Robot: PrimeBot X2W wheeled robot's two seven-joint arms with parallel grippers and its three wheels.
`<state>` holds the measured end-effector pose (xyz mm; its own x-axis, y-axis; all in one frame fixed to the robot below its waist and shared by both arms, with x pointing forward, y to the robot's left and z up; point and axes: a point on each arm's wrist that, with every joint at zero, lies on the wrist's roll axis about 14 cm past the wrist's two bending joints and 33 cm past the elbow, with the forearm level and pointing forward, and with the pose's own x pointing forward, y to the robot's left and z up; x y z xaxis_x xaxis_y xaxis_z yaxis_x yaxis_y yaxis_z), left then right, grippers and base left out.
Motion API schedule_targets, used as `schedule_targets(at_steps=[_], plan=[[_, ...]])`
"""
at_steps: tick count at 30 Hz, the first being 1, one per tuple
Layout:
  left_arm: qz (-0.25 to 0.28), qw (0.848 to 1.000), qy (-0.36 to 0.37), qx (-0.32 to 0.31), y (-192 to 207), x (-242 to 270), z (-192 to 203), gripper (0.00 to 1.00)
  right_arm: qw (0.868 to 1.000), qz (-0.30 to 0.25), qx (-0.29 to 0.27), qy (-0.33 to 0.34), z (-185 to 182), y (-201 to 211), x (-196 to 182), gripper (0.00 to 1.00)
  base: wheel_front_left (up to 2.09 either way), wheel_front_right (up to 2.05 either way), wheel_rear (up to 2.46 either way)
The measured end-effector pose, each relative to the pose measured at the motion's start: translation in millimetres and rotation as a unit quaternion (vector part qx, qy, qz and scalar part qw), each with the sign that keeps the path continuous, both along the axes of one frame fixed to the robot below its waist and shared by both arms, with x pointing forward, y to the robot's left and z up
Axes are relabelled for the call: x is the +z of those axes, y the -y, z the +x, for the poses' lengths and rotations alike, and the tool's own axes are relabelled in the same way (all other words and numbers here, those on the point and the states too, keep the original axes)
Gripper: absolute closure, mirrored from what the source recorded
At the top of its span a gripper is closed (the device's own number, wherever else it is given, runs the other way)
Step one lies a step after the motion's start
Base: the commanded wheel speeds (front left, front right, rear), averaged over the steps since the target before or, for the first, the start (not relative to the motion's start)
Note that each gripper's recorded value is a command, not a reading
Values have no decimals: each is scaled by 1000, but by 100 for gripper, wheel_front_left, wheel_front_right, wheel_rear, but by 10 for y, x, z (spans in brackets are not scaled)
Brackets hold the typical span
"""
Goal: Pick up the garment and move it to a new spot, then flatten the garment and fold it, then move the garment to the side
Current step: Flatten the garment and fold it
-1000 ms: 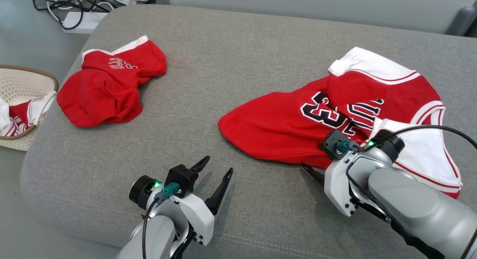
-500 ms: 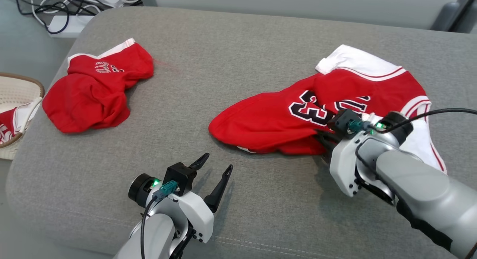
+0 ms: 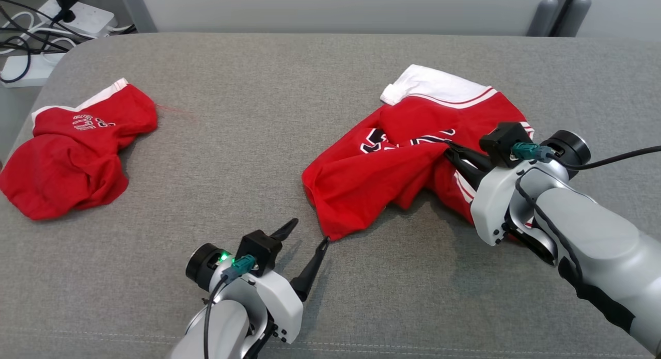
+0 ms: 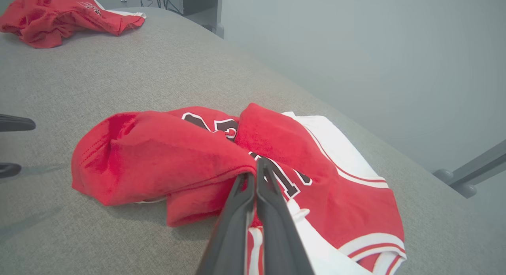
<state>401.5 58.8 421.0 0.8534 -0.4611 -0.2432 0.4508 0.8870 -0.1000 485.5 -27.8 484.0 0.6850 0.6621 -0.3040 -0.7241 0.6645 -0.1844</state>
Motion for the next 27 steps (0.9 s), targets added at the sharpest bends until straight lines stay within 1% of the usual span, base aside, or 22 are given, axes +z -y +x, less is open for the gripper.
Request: schedule_targets(at_steps=[3,9,16,27], plan=[[3,1000,-7,-20,124,-48,-35,0,1000,-8,-6,-7,-14,51,-70,100,0,0,0],[-1,999,-23,-48,315,-125,-130,0,1000,-3,2,-16,-59,-65,-127,100,0,0,0],[-10,998,-60,-29,236,-296,-132,0,999,-6,11,-29,-107,-145,-241,100,0,0,0],[-57,995,-72,-28,406,-232,22,0,999,-10,7,-39,-161,-72,-342,100,0,0,0]])
